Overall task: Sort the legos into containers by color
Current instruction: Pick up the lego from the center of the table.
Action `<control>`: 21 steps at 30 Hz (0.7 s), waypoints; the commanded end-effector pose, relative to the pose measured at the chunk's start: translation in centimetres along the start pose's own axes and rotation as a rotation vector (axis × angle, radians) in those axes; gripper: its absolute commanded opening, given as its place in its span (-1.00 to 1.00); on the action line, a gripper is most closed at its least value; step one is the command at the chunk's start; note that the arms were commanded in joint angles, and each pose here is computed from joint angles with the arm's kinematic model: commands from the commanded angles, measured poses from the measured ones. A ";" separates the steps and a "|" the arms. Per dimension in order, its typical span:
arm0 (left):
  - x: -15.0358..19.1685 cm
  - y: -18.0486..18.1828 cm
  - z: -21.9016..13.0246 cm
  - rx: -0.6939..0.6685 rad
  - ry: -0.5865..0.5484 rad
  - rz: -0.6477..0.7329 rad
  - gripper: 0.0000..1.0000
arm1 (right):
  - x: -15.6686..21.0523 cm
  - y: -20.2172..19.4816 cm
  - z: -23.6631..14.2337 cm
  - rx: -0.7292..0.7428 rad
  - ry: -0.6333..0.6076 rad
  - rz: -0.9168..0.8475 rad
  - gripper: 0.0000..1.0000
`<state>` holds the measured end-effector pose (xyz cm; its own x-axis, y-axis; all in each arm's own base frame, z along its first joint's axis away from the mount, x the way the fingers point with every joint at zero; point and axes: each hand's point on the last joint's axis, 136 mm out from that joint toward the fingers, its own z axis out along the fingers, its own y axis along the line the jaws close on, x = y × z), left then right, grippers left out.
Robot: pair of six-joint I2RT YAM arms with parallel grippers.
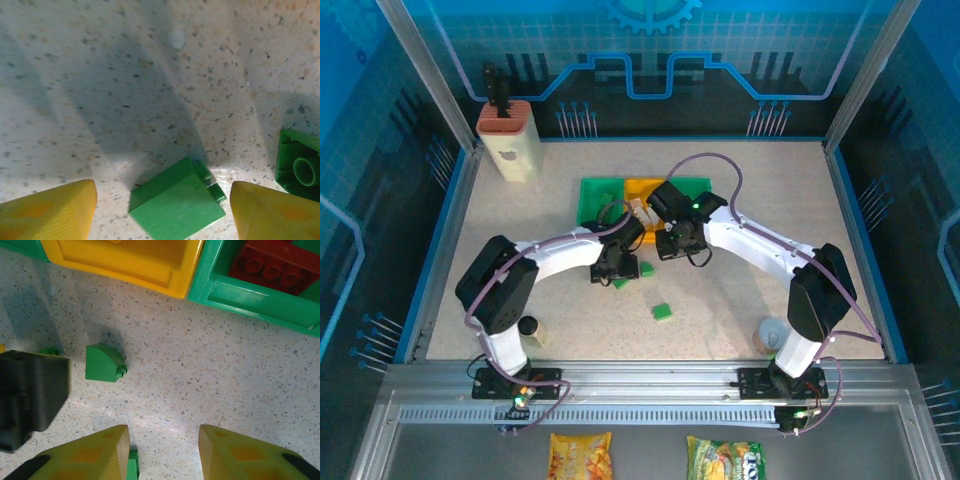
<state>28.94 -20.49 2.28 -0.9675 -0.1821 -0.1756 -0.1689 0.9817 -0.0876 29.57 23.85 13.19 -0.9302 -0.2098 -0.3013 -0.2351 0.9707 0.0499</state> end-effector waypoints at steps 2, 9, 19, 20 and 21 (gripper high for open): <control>-0.1 -0.6 0.2 -0.015 0.006 -0.011 0.45 | 0.0 -0.5 0.0 0.010 0.012 -0.012 -0.15; 0.7 -0.1 0.6 -0.038 0.027 0.001 0.42 | -0.1 -0.6 0.1 0.003 0.010 -0.007 -0.16; 1.9 1.4 -0.1 -0.042 0.025 -0.012 0.33 | -0.3 -0.3 0.2 -0.007 0.011 -0.005 -0.16; 1.9 1.5 -0.1 -0.040 0.023 -0.014 0.32 | -0.3 -0.3 0.2 -0.009 0.012 -0.003 -0.16; 2.0 1.5 -0.1 -0.040 0.024 -0.012 0.31 | -0.3 -0.2 0.3 -0.008 0.013 -0.006 -0.17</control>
<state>27.60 -20.03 1.52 -0.9720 -0.1761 -0.1558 -0.1681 0.9838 -0.0630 29.83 23.58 13.19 -0.9289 -0.2146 -0.3019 -0.2396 0.9697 0.0480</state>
